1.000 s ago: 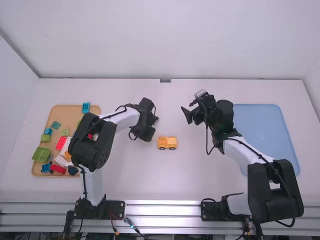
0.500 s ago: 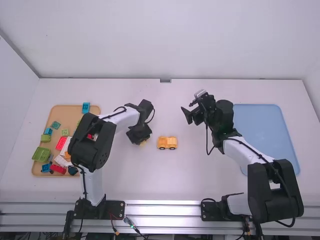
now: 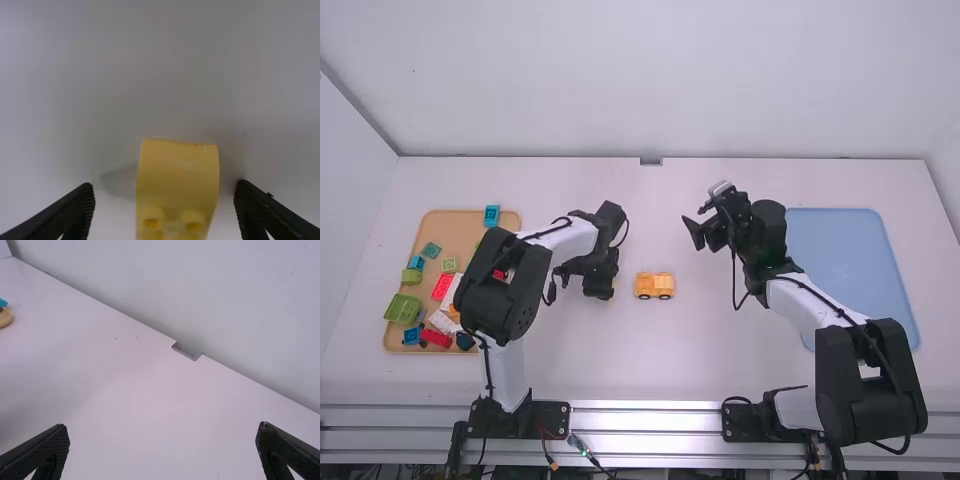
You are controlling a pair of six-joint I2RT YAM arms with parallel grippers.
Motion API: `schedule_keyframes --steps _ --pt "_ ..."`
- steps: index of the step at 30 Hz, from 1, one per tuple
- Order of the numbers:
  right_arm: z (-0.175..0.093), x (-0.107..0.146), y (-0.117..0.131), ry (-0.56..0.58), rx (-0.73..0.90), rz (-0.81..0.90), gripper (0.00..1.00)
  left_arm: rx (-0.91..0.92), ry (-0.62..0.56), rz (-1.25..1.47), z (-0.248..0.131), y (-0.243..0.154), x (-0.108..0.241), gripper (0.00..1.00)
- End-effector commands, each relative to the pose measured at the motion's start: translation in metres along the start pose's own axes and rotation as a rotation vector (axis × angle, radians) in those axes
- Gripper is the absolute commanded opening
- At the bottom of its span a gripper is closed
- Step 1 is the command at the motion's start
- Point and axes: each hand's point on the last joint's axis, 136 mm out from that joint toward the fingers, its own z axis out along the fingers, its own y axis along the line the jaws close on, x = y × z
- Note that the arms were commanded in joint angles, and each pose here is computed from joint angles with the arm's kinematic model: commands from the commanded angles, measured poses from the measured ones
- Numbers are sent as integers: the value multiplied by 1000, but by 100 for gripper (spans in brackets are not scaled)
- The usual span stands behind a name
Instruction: Assemble lego blocks to make yellow taxi
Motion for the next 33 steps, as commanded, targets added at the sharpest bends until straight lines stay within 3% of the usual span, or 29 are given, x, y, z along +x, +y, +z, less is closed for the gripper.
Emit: schedule_keyframes --steps 1,5,8,13,15,18,20,21,22,23,24,25,26,33 --pt "-3 -5 0 -14 2 -4 99 -37 -7 -120 15 14 -4 77" --pt "-3 -5 0 -14 2 -4 99 -13 -10 -103 16 8 -8 96" --pt "-3 -5 0 -14 2 -4 99 -4 -24 -35 10 5 -11 93" --pt "-3 -6 0 -17 3 -6 99 -47 -135 58 -33 2 -26 88" --pt "-3 -6 0 -18 3 -6 99 -48 -151 144 -53 -6 -23 100" --pt "-3 -7 0 -20 3 -7 98 -3 -132 439 -80 -29 -13 99" --pt "-3 -6 0 -18 3 -6 99 35 -133 775 -95 -44 -4 99" --pt "-3 -6 0 -17 3 -5 98 60 -148 1068 -106 -56 0 96" --pt "-3 -6 0 -17 3 -5 98 62 -151 1107 -107 -57 0 93" --pt "-3 -6 0 -17 3 -6 99 82 -182 1499 -117 -68 8 72" --pt "-3 -6 0 -17 3 -6 99 92 -177 1605 -120 -69 12 64" --pt "-3 -6 0 -18 3 -6 99 90 -173 1803 -124 -68 17 73" --pt "-3 -6 0 -17 3 -6 98 83 -166 1897 -126 -66 18 99" --pt "-5 -6 -6 -19 20 -4 99 24 -211 2355 -128 -66 15 99"
